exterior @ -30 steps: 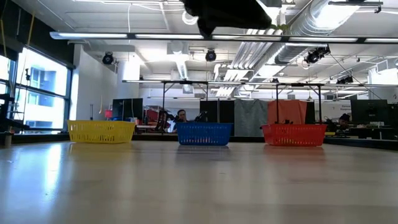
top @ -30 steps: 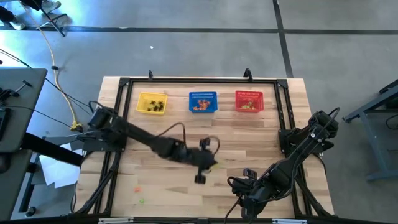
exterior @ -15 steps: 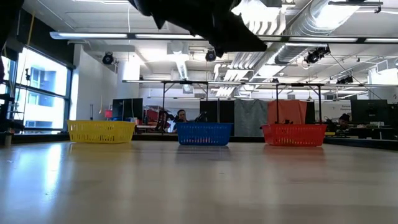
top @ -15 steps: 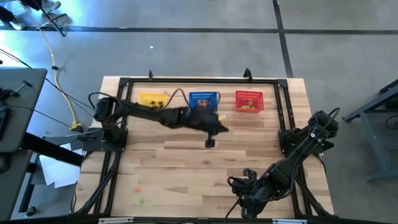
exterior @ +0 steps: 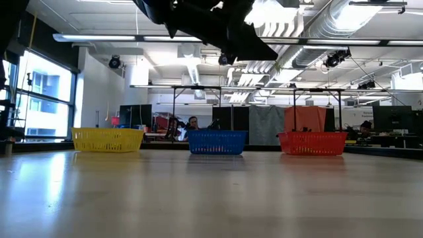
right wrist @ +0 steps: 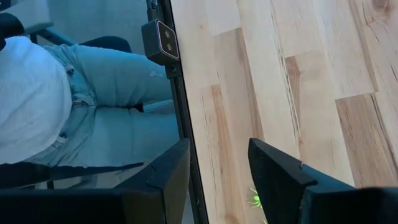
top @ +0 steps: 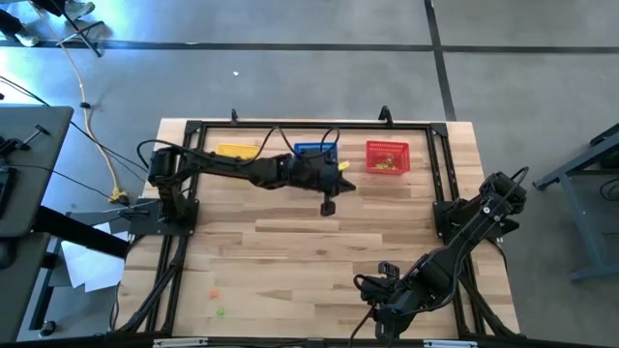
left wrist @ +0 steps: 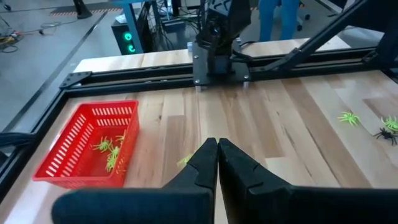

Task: Sort Halloween decoration
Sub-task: Put the green spider toy into the red basket

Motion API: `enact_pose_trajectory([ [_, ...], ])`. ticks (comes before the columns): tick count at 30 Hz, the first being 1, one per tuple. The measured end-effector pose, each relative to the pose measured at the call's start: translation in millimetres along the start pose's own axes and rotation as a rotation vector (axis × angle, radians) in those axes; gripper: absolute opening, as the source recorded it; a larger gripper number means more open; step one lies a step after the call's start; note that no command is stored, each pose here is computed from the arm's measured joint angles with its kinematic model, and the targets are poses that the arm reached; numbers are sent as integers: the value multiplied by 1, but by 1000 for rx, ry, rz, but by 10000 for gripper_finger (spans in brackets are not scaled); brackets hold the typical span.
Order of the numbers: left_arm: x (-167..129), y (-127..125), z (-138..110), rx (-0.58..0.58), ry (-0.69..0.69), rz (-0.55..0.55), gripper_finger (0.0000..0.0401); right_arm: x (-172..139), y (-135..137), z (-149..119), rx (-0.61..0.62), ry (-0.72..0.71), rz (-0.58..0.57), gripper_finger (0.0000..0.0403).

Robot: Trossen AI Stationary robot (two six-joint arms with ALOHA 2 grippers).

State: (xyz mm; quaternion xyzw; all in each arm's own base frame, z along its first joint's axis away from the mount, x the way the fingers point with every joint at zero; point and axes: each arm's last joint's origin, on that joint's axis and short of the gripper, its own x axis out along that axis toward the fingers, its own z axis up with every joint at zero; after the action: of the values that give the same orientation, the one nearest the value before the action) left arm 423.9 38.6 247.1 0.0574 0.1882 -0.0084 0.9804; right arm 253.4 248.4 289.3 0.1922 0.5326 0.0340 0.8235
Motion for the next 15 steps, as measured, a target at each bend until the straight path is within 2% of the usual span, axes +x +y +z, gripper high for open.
enact_pose_trajectory([
  [8,0,-4,0,11,1,-8,0,0,0,0,-1,0,0,160],
  [15,1,-5,0,-12,1,-12,0,0,-1,2,-131,3,2,160],
])
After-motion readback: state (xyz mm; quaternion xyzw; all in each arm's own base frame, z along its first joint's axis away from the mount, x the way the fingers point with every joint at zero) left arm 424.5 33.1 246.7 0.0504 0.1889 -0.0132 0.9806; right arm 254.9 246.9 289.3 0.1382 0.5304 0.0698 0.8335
